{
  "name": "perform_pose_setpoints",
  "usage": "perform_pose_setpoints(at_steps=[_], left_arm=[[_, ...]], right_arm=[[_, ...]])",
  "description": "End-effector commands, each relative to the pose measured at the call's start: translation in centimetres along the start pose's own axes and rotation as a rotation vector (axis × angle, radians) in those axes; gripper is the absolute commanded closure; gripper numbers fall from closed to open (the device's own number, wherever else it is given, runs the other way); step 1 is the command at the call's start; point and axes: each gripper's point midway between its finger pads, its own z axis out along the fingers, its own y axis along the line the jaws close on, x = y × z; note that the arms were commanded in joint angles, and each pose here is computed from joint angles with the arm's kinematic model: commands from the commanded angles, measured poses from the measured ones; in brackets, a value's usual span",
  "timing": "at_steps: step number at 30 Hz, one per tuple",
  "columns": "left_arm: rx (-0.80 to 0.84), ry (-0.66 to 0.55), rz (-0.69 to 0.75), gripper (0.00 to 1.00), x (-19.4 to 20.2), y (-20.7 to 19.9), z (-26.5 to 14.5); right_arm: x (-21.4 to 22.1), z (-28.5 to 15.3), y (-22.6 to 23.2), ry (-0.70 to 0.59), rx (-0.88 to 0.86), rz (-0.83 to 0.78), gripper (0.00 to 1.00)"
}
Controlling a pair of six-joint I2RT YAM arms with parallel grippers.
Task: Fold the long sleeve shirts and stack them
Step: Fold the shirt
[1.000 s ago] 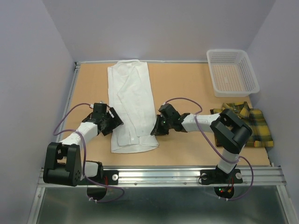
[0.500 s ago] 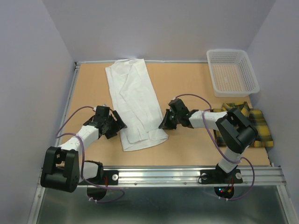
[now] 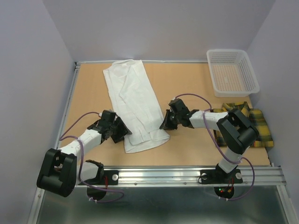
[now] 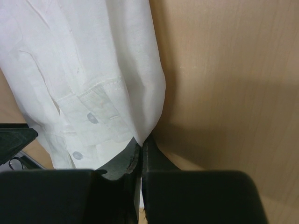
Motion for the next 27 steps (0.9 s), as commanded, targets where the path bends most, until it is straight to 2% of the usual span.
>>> perform_pose_setpoints(at_steps=[1,5,18,24,27], left_arm=[[-0.161,0.136,-0.037,0.44,4.2,4.5,-0.2],[-0.159,0.16,-0.04,0.44,5.0,4.3,-0.4],[-0.273,0.156,0.023,0.34,4.3,4.8,-1.9],[-0.264,0.183,0.018,0.34,5.1,4.2,-1.0],[-0.261,0.196,0.04,0.39,5.7,3.7,-0.6]], right_arm=[[-0.4,-0.8,-0.2,-0.023,0.01,-0.025,0.99],[-0.4,-1.0,0.2,-0.022,-0.001,-0.034,0.99],[-0.4,-1.8,0.6,-0.025,-0.024,-0.056,0.99],[-0.4,-1.9,0.6,-0.024,-0.025,-0.067,0.99],[-0.5,-1.9,0.8,-0.026,-0.031,-0.077,0.99]])
